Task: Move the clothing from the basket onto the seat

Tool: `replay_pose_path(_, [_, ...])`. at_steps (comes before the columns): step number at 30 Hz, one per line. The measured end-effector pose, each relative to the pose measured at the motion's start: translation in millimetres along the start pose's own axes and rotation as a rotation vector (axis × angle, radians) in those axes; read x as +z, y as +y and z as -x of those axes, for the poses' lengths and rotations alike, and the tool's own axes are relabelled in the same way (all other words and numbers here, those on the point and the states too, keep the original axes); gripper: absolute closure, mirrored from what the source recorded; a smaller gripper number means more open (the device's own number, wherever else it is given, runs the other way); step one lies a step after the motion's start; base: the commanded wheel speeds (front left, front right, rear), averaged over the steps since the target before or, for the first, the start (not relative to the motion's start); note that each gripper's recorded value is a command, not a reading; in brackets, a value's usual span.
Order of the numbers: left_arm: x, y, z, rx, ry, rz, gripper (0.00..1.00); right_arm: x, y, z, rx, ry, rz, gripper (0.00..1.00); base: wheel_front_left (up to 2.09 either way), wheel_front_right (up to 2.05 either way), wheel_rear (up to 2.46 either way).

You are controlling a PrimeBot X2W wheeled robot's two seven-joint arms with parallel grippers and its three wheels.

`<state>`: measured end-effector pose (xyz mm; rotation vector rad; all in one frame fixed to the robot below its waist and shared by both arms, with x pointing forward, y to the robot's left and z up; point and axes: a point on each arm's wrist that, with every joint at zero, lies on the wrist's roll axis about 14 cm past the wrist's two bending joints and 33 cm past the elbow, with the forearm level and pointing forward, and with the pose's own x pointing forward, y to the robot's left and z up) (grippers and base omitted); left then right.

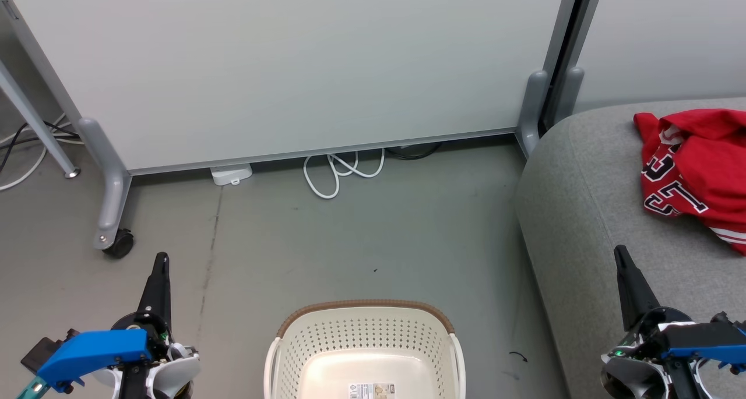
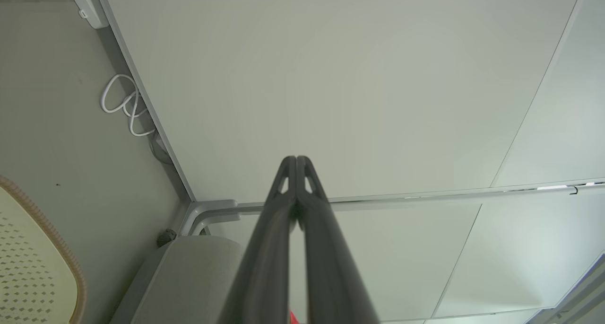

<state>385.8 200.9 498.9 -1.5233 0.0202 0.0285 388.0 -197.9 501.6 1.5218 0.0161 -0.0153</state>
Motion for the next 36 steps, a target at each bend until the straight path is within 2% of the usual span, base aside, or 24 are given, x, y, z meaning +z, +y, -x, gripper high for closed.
replay_pose_path(9, [-0.5,-4.9,-1.6,-0.019,0.005,0.05,1.0,1.3,2.0,1.1,0.009,0.001,-0.055,1.0,0.0,0.0,0.0])
replay_pose_path(36, [-0.5,-4.9,-1.6,-0.019,0.005,0.05,1.0,1.3,2.7,0.6,0.011,0.001,-0.055,1.0,0.0,0.0,0.0])
